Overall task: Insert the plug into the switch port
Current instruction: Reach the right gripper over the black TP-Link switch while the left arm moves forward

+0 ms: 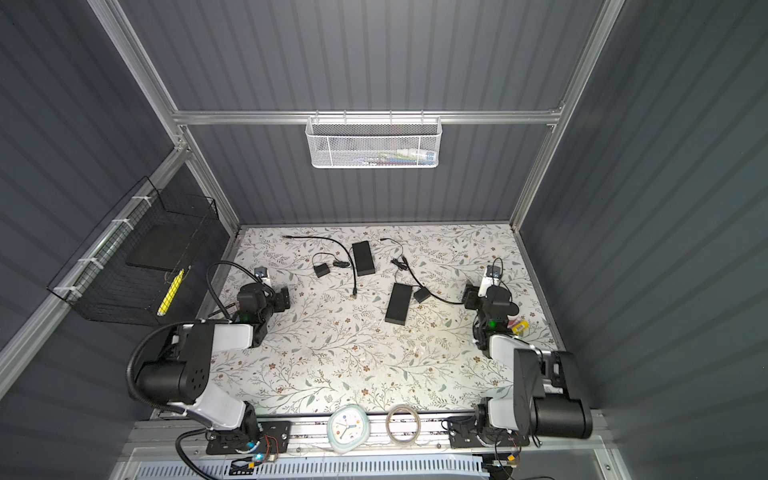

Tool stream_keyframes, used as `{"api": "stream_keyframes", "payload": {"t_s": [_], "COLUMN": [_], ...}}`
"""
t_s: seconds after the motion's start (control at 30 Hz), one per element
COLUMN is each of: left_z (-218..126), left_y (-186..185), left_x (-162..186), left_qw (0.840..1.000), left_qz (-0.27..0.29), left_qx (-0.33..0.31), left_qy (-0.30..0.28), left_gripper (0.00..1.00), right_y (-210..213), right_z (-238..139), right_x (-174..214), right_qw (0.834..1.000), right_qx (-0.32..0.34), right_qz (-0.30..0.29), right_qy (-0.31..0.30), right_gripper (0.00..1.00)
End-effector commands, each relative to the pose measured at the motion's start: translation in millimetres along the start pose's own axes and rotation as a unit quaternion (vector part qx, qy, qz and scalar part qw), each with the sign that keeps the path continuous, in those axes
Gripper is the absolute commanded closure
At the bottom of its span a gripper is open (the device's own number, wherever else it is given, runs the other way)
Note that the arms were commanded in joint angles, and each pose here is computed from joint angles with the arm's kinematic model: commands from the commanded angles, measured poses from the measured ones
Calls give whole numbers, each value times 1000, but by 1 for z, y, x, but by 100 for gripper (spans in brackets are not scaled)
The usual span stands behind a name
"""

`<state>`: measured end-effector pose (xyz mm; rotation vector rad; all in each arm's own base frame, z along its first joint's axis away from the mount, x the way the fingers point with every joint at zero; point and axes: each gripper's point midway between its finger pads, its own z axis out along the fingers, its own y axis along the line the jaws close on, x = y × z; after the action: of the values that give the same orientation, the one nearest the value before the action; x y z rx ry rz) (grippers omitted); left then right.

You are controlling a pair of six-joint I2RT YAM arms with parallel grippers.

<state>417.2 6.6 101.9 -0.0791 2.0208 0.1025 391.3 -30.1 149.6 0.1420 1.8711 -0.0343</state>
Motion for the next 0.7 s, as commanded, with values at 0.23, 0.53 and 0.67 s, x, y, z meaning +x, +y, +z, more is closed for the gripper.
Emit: {"api": "stream_keyframes", "payload": {"t_s": [0.23,0.53,0.67], "left_z": [-40,-48,-57], "left_y": [-85,-124,-123], "left_x": [-63,-50,-37], "left_qw": [998,987,983], "left_qz": [-36,-79,-84], "left_qx": [36,107,113], "left_qy": [25,92,117], "left_gripper": [24,25,24], "right_y": [118,232,287], "right_z": [-10,24,48], "right_x": [-36,22,37], "right_qw": [986,955,951], "right_qx": [-100,-132,-144], "right_qz": [-51,-93,-113], "right_qy": [127,248,249], "right_gripper": [26,21,1]}}
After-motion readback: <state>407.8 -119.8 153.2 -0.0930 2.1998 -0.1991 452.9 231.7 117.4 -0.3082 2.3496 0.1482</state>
